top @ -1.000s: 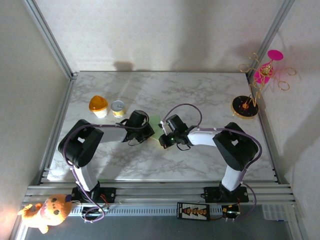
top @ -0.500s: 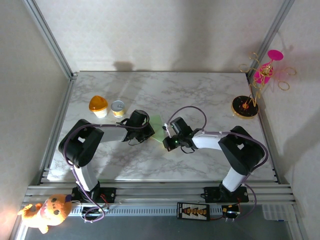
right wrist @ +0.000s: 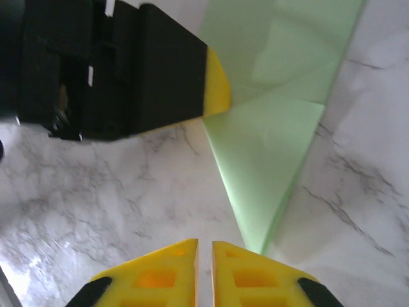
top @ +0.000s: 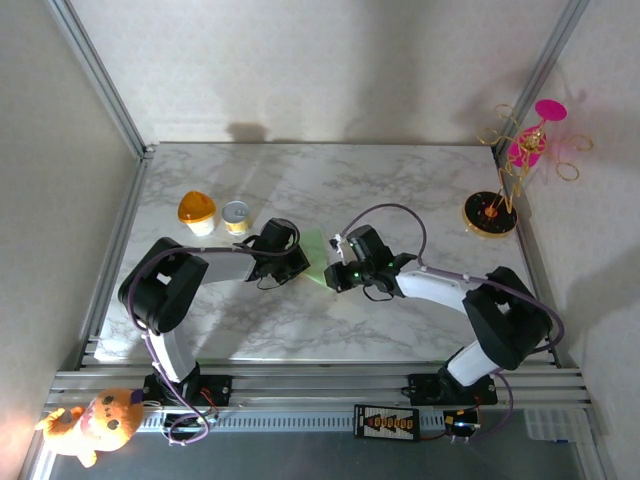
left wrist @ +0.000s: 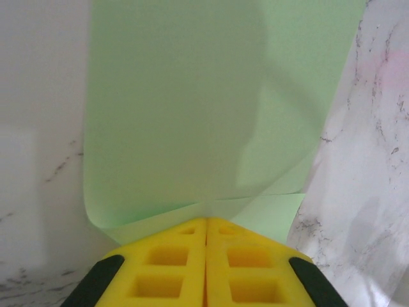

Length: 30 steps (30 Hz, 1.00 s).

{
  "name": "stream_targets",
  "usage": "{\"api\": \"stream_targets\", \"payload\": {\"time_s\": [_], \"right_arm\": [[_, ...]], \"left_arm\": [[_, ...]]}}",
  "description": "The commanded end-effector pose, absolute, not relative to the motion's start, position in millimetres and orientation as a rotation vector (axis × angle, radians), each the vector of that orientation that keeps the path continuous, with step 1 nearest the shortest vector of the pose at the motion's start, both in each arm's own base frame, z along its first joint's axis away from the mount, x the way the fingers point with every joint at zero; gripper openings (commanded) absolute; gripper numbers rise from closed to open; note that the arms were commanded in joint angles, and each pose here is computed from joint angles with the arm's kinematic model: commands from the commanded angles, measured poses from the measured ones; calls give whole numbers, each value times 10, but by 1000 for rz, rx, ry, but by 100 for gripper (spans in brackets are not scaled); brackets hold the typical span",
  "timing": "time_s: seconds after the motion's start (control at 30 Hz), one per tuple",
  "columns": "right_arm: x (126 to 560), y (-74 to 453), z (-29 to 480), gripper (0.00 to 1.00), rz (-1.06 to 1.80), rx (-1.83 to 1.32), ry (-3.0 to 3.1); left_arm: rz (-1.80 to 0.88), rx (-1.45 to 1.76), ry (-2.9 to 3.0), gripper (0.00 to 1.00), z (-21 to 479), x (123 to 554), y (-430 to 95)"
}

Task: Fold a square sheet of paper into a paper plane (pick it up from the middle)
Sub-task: Third fold the triangle at the center of the table.

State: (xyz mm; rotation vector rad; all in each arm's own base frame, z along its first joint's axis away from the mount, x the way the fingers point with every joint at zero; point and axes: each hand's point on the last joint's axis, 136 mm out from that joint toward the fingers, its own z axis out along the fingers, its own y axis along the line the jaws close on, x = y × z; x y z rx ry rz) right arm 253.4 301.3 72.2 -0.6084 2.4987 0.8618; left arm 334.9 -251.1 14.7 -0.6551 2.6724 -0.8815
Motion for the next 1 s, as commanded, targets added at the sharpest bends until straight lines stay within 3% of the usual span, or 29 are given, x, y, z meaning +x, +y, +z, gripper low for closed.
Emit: {"api": "stream_targets", "payload": {"time_s": [0.0,0.6,0.97], "right_arm": [[2554,3118,651,12,922,-563,2554],[2649,3036,182,4,783,-484,2691],[2566,2937,-24,4,727,-437,2790]], "left_arm": [[-700,-701,2750,7,-138,3223,-2306],[-762,-669,2708,8,60,3338,-2403],[-1001,-441,2509,20,768,3484,-2695]]}}
